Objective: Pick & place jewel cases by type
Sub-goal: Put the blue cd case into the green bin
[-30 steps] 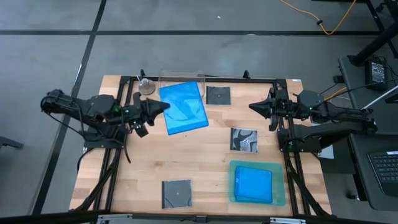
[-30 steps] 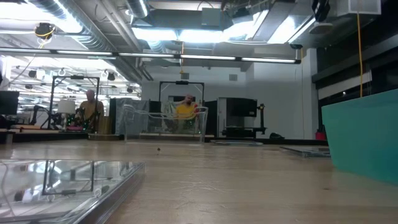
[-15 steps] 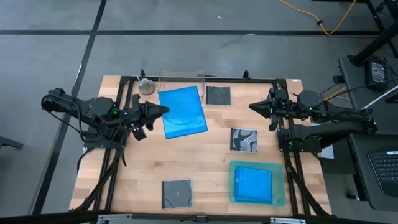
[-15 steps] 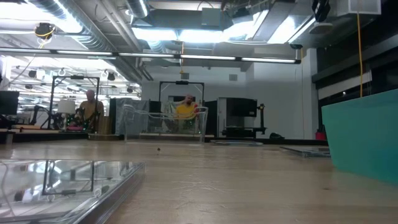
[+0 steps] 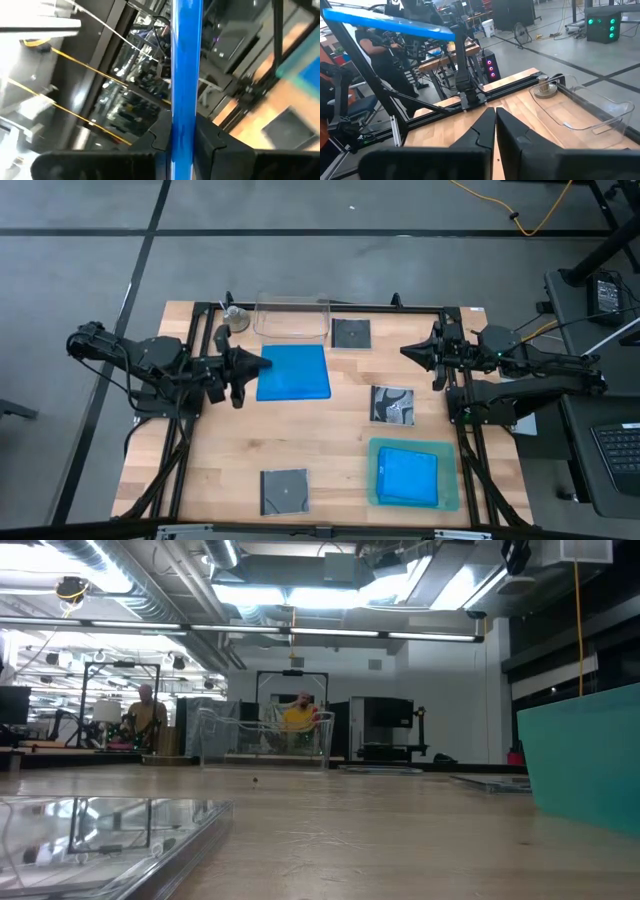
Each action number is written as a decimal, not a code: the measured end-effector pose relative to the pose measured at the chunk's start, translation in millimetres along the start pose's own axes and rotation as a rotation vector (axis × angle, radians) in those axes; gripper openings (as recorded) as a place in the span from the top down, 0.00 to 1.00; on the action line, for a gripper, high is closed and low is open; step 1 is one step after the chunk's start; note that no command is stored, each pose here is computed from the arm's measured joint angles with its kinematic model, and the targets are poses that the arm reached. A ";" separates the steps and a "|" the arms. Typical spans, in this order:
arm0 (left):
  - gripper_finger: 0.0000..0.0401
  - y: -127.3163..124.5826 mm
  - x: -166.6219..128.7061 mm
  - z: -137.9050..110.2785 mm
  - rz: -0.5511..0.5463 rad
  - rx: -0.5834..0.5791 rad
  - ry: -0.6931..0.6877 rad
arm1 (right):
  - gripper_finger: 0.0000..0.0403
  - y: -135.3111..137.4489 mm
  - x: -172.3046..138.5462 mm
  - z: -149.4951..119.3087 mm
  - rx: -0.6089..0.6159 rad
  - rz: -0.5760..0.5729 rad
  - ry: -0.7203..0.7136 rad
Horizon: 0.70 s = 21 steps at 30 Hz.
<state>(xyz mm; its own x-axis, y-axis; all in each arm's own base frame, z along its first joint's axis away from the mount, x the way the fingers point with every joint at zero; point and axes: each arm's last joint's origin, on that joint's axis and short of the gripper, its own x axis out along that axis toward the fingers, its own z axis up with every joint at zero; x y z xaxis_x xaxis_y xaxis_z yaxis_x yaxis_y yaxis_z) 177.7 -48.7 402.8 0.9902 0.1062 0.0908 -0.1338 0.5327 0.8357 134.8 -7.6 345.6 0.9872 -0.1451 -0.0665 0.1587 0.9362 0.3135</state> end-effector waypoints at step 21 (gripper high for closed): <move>0.91 1.2 0.7 -2.0 0.023 -0.650 0.019 | 0.97 3.6 -0.2 6.9 -0.117 0.060 -0.066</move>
<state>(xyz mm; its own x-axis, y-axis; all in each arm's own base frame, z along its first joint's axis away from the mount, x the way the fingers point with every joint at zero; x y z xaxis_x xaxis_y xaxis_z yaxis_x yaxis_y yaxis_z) 178.1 -46.3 402.8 0.9867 0.1351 0.0901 -0.1578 0.9289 0.3351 135.2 -6.4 353.2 0.9944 -0.1047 0.0123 0.1001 0.9743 0.2017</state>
